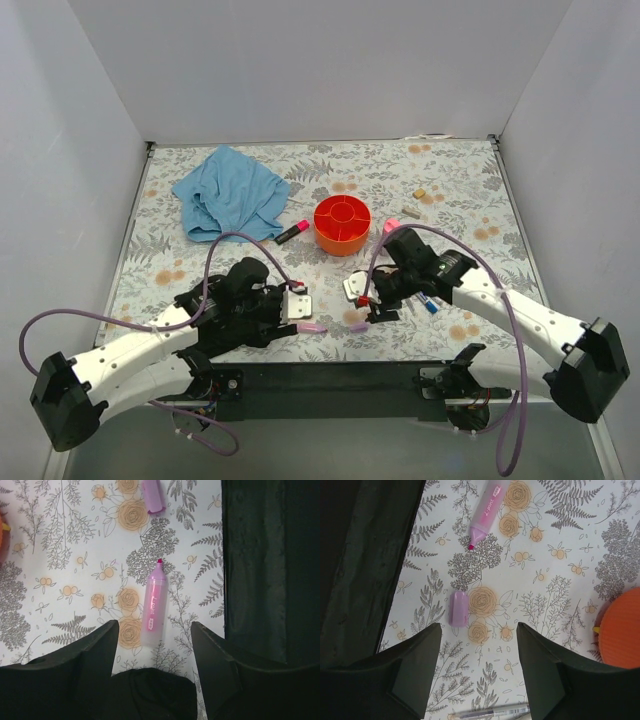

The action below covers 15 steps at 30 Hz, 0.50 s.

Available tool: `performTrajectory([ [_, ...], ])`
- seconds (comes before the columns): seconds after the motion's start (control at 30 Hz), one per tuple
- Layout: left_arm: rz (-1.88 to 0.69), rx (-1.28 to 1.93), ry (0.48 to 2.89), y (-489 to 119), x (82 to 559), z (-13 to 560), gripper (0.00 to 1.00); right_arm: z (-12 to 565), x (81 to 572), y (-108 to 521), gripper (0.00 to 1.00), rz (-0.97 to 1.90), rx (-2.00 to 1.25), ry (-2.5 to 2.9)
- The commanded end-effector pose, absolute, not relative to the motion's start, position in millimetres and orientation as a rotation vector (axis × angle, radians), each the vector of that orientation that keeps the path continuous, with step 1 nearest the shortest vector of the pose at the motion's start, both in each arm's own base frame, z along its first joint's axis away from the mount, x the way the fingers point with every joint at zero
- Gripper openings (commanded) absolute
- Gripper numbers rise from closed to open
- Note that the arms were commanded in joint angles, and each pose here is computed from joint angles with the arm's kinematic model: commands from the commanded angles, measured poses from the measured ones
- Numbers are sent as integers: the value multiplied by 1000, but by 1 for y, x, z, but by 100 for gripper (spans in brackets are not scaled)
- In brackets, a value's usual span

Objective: Sort the stationery into containers
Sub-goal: Pick up the pen from the center of the board.

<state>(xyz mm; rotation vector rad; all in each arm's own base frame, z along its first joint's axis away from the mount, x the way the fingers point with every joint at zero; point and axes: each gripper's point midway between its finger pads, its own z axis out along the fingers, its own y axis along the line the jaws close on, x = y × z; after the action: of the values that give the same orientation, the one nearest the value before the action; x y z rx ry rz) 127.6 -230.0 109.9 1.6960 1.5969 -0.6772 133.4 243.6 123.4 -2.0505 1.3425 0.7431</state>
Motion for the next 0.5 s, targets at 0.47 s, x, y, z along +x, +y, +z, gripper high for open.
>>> performTrajectory([
  [0.47, -836, 1691, 1538, -251, 117, 69, 50, 152, 126, 247, 74, 785, -1823, 1366],
])
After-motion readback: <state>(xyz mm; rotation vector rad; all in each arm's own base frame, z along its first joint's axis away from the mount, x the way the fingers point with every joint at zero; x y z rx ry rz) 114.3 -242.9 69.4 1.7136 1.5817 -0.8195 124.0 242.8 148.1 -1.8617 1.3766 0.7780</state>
